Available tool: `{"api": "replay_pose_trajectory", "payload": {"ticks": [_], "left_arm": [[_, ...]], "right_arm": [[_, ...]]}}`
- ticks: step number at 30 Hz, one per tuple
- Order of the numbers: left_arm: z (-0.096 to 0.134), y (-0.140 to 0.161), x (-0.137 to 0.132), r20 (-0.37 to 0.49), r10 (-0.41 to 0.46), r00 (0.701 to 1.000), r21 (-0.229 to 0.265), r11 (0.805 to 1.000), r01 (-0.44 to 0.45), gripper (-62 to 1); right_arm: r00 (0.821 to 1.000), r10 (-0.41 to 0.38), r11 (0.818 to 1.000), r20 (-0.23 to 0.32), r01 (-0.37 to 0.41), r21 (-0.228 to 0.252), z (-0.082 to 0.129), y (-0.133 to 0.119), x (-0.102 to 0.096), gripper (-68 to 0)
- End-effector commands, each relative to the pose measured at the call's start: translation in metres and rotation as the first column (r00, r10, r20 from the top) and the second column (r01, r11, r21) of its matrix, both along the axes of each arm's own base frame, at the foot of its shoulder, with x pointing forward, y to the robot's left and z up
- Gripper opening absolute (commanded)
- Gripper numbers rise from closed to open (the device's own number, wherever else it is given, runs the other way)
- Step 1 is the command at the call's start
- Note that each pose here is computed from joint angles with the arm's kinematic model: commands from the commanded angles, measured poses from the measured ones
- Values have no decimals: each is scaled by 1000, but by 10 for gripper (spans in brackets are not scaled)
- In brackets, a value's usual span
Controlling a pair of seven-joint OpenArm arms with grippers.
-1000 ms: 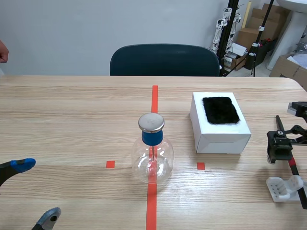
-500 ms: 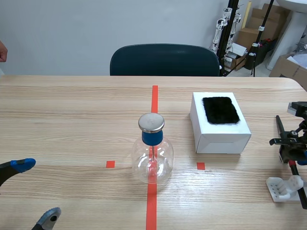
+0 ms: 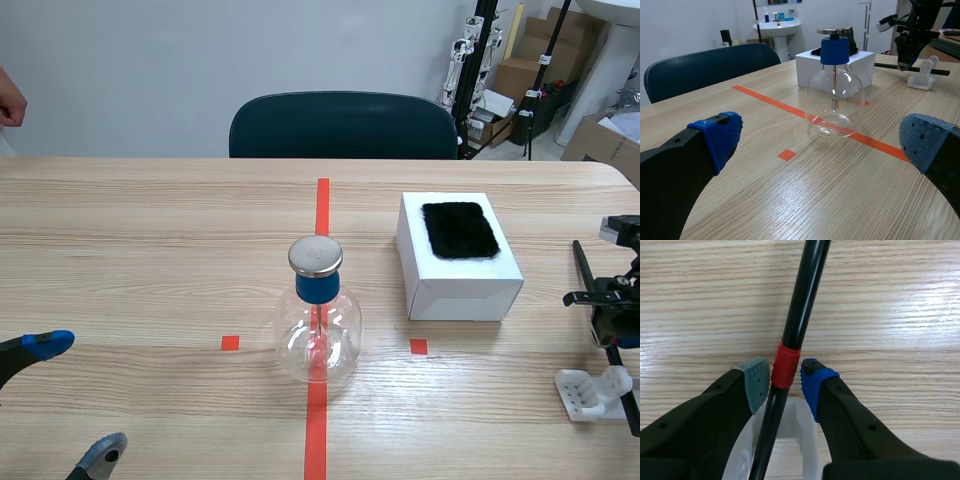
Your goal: Do the electroscope experiment. pick up the black charging rod
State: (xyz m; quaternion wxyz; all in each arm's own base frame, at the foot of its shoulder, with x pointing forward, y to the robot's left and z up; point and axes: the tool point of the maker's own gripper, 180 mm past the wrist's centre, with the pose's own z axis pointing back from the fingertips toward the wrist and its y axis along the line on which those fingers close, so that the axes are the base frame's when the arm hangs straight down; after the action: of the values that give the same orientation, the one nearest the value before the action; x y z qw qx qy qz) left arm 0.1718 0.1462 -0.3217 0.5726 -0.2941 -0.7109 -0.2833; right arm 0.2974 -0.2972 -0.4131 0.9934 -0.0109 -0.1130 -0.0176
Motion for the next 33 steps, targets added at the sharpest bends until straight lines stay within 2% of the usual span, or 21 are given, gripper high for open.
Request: {"api": "replay_pose_trajectory", "payload": {"ticks": [1, 5, 13, 15, 28, 33], "left_arm": [[8, 3, 3, 28, 5, 1000, -10, 1000, -5, 14], [8, 3, 3, 28, 5, 1000, -10, 1000, -5, 14], [8, 3, 3, 28, 5, 1000, -10, 1000, -5, 14], [8, 3, 3, 28, 5, 1000, -10, 1000, -5, 14], [8, 3, 3, 28, 5, 1000, -10, 1000, -5, 14], [7, 3, 3, 27, 6, 1000, -8, 1000, -5, 14]], "right_arm": [[999, -3, 1000, 44, 3, -16, 14, -7, 12, -508], [999, -2, 1000, 55, 3, -15, 14, -7, 14, -515], [998, -1, 1000, 59, 2, -14, 13, -6, 14, -632], [998, -1, 1000, 59, 2, -14, 13, -6, 14, -678], [998, -3, 1000, 60, 4, -8, 13, -5, 14, -676], [999, 17, 1000, 47, -16, -20, 23, -4, 15, -676]]}}
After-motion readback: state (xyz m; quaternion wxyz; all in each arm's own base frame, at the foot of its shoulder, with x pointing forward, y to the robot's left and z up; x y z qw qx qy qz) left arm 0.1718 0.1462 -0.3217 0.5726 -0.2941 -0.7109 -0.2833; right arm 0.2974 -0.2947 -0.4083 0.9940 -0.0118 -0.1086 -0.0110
